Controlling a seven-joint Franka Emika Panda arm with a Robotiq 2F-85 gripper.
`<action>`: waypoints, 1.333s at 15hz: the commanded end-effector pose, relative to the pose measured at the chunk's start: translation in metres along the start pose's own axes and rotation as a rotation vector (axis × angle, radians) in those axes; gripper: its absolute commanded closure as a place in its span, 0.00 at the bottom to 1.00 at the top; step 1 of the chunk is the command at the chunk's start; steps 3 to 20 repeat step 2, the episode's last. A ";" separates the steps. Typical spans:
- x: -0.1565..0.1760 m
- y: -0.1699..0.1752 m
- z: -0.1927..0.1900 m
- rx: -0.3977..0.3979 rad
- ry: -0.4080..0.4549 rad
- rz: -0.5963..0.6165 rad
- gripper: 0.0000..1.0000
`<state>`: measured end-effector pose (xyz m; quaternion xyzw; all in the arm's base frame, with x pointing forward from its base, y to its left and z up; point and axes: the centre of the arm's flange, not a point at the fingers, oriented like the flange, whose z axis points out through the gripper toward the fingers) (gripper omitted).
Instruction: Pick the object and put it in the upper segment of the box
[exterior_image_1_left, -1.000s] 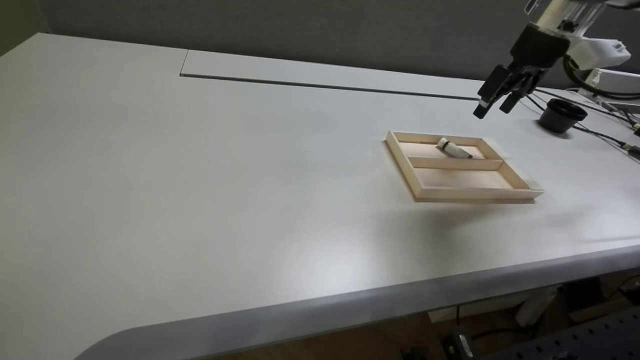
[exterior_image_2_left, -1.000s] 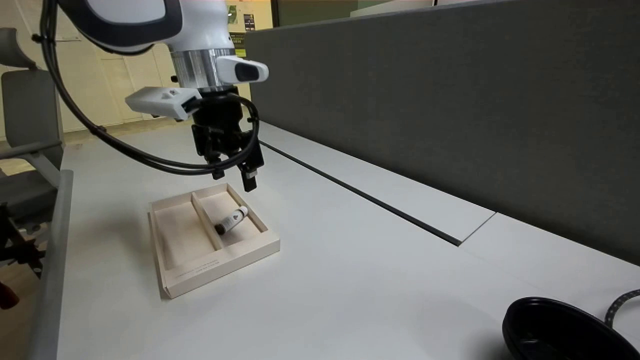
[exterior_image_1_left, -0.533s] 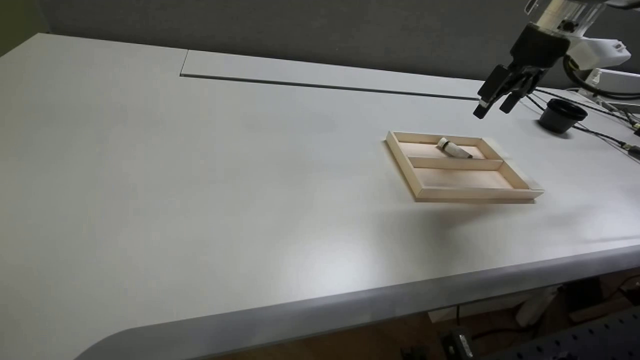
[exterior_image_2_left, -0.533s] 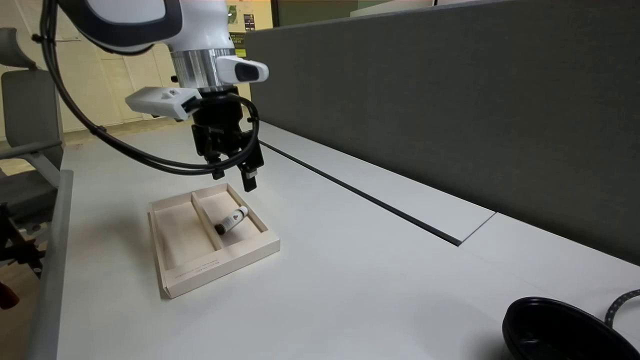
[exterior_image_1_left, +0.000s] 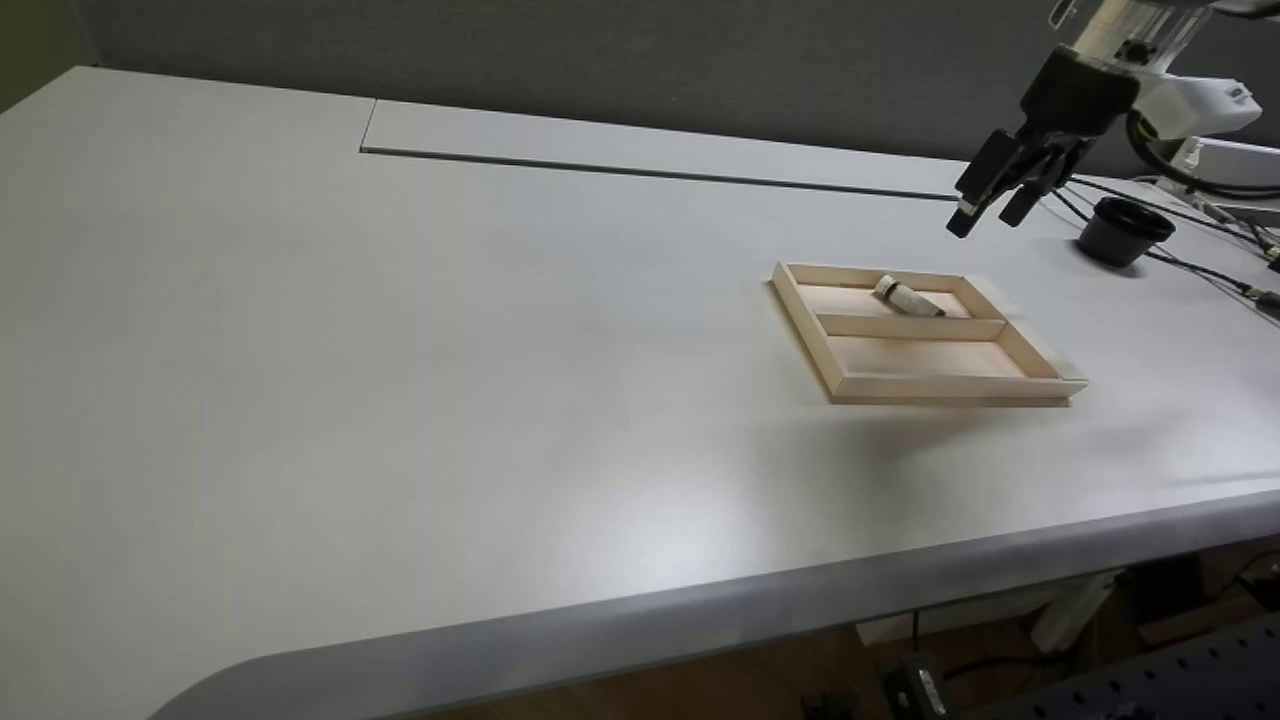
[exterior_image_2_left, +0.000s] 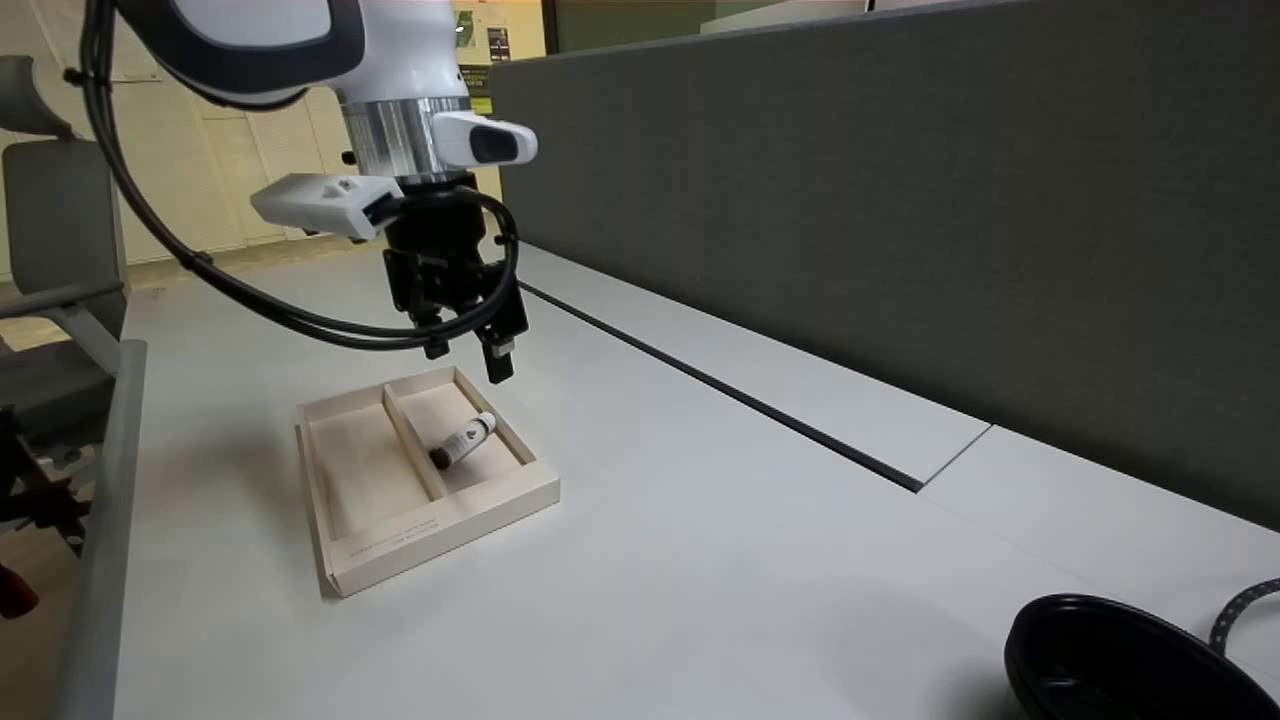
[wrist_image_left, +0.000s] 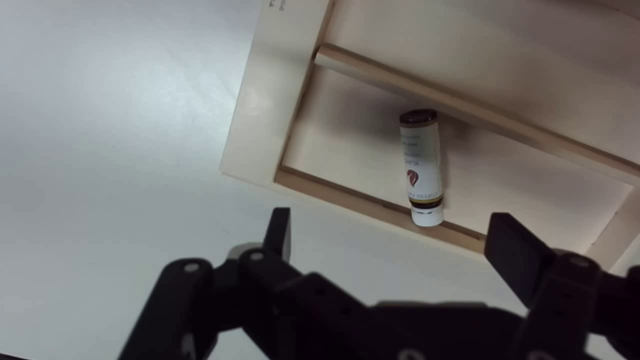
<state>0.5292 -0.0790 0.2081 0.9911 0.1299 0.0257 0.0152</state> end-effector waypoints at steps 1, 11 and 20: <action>0.000 0.000 0.000 0.000 0.000 0.000 0.00; 0.000 0.000 0.000 0.000 0.000 0.000 0.00; 0.000 0.000 0.000 0.000 0.000 0.000 0.00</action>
